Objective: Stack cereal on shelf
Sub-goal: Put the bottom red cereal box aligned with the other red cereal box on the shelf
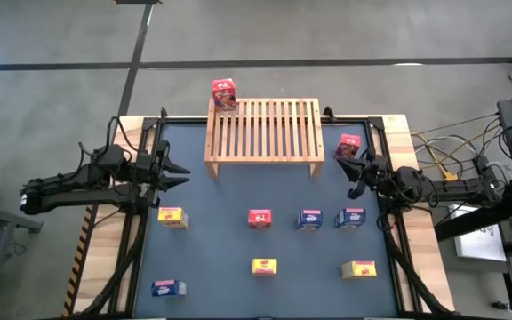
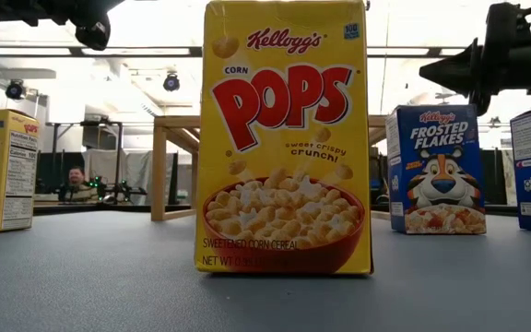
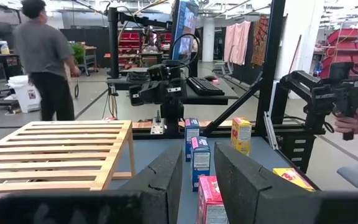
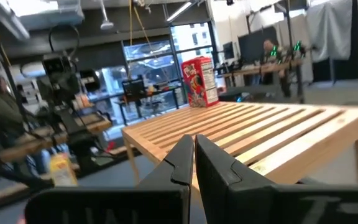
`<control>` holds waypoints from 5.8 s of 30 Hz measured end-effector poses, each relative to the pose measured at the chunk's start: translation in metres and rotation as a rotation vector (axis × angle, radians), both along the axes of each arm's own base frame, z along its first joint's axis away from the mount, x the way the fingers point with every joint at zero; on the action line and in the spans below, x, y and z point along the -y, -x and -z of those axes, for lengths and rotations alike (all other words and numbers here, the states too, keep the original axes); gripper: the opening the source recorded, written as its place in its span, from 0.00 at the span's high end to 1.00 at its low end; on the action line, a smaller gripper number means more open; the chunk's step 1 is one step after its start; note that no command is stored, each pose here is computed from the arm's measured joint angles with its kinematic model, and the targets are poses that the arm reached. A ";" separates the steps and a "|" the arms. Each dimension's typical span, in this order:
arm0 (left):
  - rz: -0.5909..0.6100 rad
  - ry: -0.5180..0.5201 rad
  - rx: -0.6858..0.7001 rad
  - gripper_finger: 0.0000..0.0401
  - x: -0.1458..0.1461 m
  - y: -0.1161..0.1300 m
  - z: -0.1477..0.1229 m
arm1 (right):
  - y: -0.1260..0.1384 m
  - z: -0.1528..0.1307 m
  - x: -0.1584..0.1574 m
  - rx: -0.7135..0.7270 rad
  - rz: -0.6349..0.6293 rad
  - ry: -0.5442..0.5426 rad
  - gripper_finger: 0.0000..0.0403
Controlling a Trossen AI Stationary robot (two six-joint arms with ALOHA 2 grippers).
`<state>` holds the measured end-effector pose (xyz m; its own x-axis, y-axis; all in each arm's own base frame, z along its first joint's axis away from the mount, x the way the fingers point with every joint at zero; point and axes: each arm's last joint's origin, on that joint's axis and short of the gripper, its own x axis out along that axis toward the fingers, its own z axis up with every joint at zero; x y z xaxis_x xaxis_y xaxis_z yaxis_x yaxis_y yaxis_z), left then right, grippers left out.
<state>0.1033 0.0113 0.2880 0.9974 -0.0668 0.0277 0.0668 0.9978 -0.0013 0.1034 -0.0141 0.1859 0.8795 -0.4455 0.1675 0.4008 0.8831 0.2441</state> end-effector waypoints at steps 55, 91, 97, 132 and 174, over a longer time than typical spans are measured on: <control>-0.001 -0.006 -0.006 0.81 0.000 -0.001 0.001 | -0.079 -0.041 -0.006 -0.393 -0.225 0.068 0.58; 0.000 0.005 -0.022 0.81 0.000 -0.003 0.002 | -0.094 -0.035 -0.034 -0.441 -0.332 0.074 0.62; 0.000 0.004 -0.023 0.81 0.000 -0.003 0.002 | -0.096 -0.030 -0.041 -0.459 -0.341 0.051 0.62; -0.001 -0.013 -0.024 0.81 0.000 -0.003 0.002 | -0.104 -0.030 -0.046 -0.433 -0.340 0.143 0.62; 0.000 0.035 -0.027 0.81 0.000 -0.003 0.002 | -0.105 -0.036 -0.046 -0.378 -0.337 0.152 0.62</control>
<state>0.1059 0.0117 0.2857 0.9978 -0.0667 0.0031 0.0668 0.9970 -0.0385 0.2081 0.0322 0.2217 0.9813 -0.1225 -0.1482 0.1234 0.9924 -0.0035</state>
